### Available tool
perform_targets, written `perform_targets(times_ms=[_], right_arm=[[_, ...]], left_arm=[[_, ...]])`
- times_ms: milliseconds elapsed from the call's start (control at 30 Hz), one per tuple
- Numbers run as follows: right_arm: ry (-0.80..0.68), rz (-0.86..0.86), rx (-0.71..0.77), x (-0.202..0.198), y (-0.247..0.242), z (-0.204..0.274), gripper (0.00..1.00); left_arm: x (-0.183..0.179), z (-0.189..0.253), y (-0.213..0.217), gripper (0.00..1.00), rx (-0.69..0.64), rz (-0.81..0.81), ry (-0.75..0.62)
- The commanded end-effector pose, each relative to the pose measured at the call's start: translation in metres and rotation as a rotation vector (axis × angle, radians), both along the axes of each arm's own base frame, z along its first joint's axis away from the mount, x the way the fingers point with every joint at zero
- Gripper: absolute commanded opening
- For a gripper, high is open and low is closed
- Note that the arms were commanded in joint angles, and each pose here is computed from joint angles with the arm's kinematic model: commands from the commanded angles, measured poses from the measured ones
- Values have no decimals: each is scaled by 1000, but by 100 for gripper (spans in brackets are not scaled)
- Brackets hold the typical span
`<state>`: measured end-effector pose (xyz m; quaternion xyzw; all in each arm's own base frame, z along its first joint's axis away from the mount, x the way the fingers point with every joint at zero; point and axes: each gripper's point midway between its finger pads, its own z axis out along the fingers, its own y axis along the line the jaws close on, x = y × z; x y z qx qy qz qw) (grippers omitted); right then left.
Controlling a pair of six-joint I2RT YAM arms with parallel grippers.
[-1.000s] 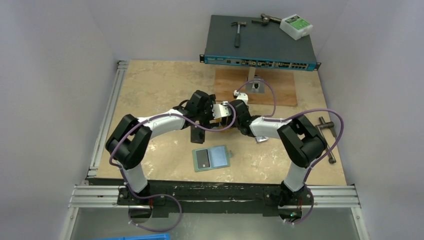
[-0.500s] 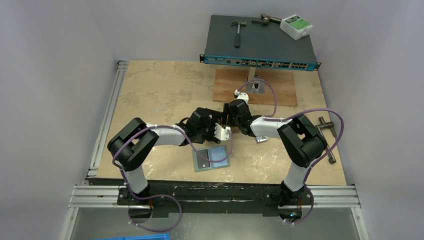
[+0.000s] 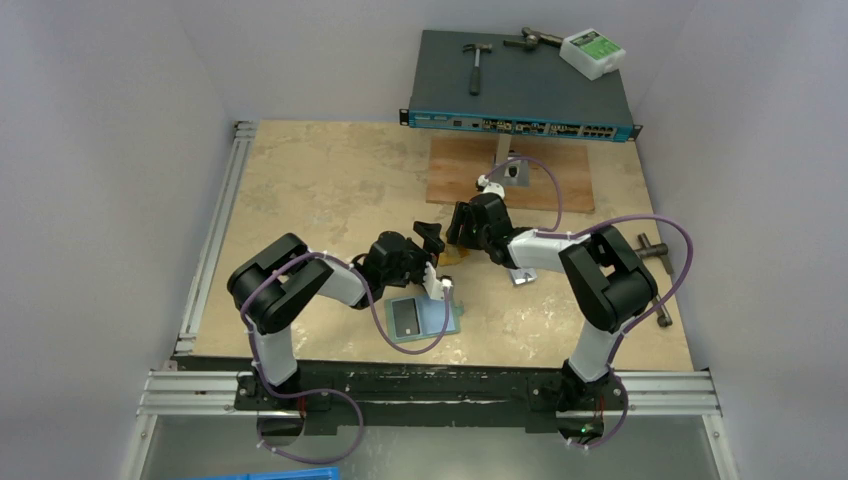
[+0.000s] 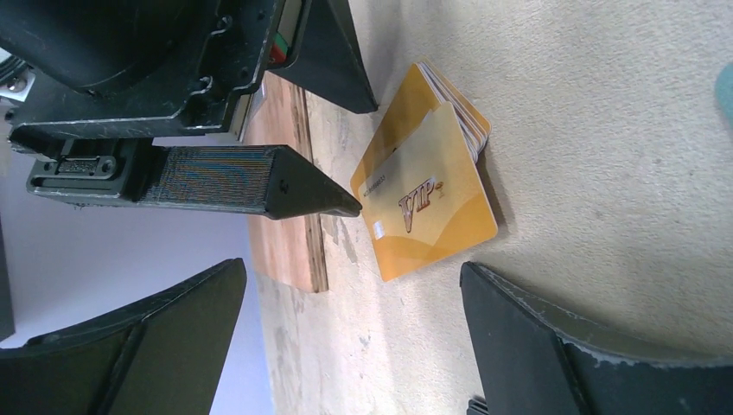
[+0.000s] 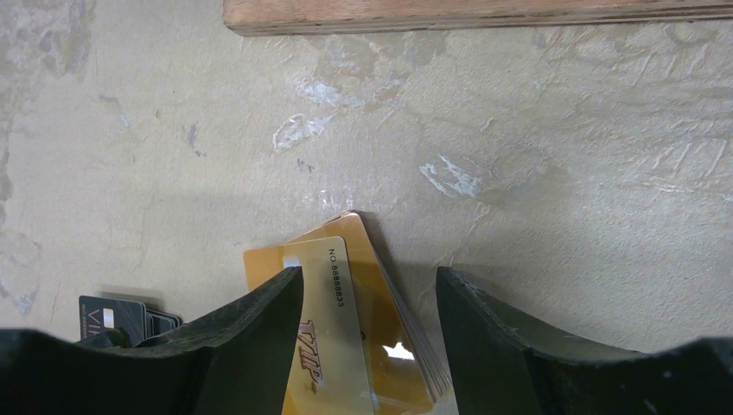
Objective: Put the credit cards into the card holder
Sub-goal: Pick up the credit card from the center of the board.
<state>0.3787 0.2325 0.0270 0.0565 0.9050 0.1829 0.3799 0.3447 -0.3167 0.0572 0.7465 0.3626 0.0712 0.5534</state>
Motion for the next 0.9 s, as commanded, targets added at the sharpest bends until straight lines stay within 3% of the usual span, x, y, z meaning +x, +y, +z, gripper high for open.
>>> perform_targets(times_ms=[0, 500, 733, 867], right_arm=[[188, 12, -99, -37, -19, -52, 58], [223, 13, -178, -50, -36, -71, 42], [223, 15, -185, -49, -37, -72, 41], [227, 12, -185, -50, -37, -74, 41]], left_arm=[[-12, -14, -6, 94, 13, -87, -18], [-12, -14, -9, 87, -31, -95, -69], [-9, -3, -9, 68, -65, -66, -57], [-6, 0, -8, 63, -77, -48, -64]])
